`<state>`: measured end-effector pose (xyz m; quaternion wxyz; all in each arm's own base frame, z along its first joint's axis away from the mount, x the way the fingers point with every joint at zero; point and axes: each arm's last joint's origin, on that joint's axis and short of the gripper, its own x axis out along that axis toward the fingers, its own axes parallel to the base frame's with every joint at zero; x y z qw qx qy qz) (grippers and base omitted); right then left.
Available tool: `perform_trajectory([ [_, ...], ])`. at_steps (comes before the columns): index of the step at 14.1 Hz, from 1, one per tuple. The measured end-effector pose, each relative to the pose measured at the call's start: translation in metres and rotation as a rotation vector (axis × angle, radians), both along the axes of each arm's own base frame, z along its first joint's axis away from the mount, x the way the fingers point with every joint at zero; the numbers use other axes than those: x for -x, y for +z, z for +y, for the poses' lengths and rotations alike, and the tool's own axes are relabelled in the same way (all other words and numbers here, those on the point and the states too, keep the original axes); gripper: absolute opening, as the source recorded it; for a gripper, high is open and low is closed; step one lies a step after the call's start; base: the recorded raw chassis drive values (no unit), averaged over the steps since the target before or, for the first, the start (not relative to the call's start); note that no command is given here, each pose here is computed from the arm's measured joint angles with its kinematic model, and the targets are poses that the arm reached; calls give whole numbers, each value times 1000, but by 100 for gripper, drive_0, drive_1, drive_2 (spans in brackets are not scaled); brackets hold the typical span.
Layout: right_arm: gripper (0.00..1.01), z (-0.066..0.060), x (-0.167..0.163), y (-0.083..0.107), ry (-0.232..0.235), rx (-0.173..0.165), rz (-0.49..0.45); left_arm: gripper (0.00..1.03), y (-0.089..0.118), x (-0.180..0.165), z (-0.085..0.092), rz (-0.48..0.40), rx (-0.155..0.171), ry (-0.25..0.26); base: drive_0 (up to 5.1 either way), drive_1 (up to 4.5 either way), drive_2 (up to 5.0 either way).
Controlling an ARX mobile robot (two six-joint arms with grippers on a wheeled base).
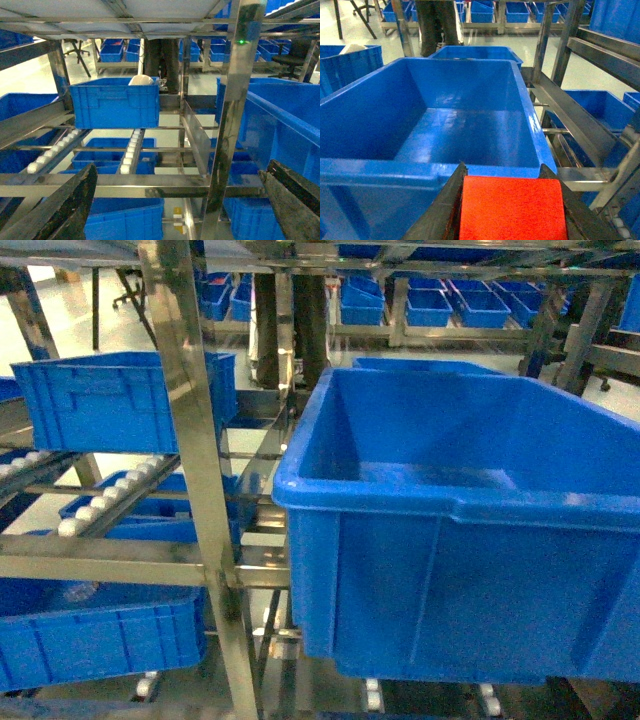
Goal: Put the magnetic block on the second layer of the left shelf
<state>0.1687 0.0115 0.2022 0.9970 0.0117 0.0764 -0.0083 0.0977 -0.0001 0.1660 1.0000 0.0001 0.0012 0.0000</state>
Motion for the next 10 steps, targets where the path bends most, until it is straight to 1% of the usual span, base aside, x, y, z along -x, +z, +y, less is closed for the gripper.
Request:
perform_trajectory([
  [5,33,0,0,0,0,0,3,98,0,0,0,-2,0,-1,1,435,-432],
  [8,33,0,-1,-1,0,1,7,98,0,0,0,2,0,0,0,0,0],
  [9,33,0,-1,-2,3,-14,26,98,0,0,0,1,0,0,0,0,0],
  [10,33,1,-4,-2,12,-50,58,98,0,0,0,1,0,0,0,0,0],
])
